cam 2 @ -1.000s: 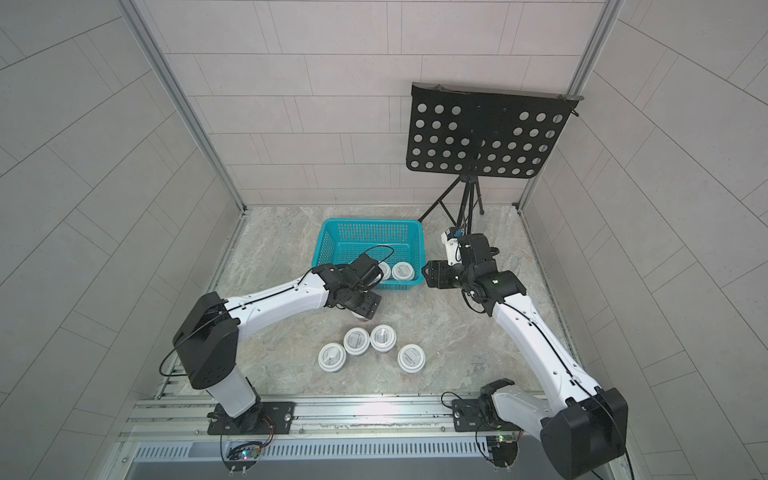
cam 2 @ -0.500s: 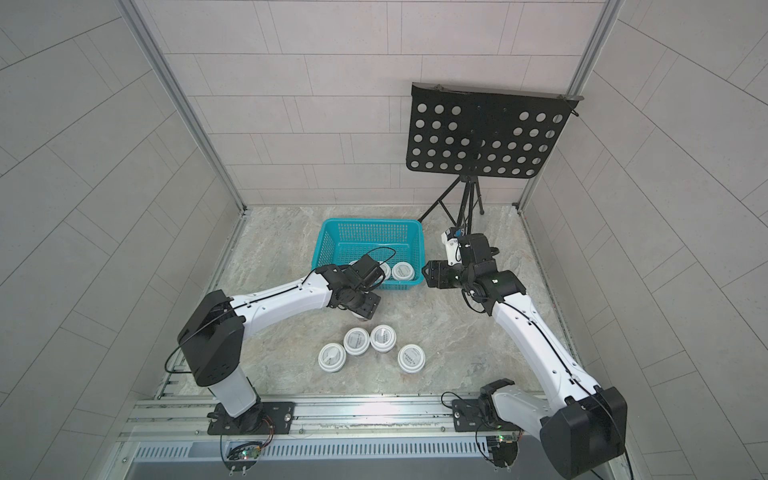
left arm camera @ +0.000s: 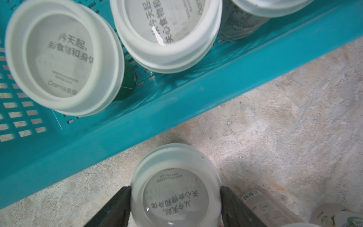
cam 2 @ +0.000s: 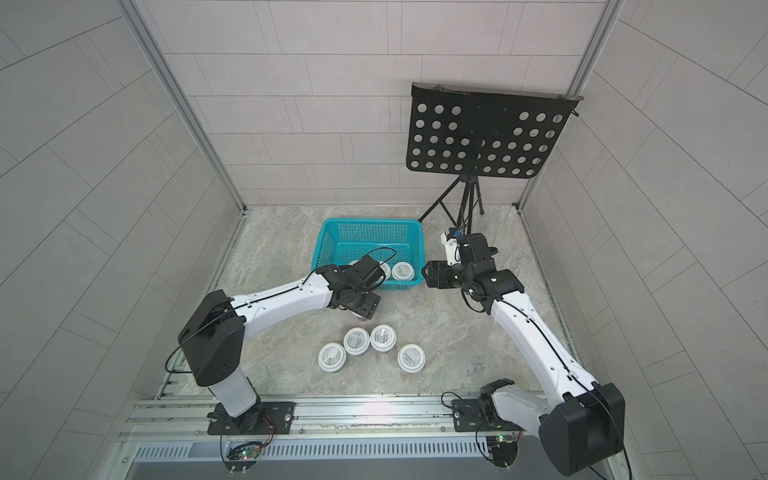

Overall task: Put the yogurt in the basket
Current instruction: Pick up the yogurt from the center of the board.

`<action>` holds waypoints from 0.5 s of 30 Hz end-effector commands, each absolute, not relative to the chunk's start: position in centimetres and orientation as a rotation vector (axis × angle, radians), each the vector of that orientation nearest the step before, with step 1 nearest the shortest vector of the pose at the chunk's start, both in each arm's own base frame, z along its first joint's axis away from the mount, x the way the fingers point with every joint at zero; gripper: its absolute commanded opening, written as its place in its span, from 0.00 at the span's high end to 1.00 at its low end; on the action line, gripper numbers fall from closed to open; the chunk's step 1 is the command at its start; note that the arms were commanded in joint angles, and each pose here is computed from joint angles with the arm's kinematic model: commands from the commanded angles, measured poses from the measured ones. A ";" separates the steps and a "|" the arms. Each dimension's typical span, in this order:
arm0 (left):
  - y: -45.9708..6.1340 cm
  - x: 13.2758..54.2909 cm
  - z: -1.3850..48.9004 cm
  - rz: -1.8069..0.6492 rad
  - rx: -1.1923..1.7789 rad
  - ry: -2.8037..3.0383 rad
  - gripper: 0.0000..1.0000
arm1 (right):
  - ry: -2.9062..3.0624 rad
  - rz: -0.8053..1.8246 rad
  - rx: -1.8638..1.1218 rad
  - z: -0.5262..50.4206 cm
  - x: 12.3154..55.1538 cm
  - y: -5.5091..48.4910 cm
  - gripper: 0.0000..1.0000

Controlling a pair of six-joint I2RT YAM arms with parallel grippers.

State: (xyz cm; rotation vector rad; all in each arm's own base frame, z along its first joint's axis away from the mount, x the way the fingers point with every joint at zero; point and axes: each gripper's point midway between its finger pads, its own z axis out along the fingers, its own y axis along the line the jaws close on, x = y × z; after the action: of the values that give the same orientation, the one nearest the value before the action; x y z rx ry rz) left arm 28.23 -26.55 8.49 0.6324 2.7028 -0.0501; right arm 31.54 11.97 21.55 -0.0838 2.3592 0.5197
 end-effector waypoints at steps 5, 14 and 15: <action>-25.6 27.6 6.5 0.016 0.639 2.747 0.26 | 2.365 0.529 -0.077 21.2 31.5 12.0 0.19; -25.6 27.1 8.1 -0.040 0.633 2.730 0.31 | 2.364 0.525 -0.074 21.3 31.5 11.9 0.19; -25.5 27.0 8.4 -0.044 0.636 2.727 0.31 | 2.363 0.524 -0.075 21.3 31.5 11.9 0.19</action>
State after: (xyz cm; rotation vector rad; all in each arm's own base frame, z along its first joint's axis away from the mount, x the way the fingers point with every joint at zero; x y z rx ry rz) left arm 28.15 -26.54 8.54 0.6198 2.6953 -0.0663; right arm 31.52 12.01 21.54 -0.0852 2.3597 0.5228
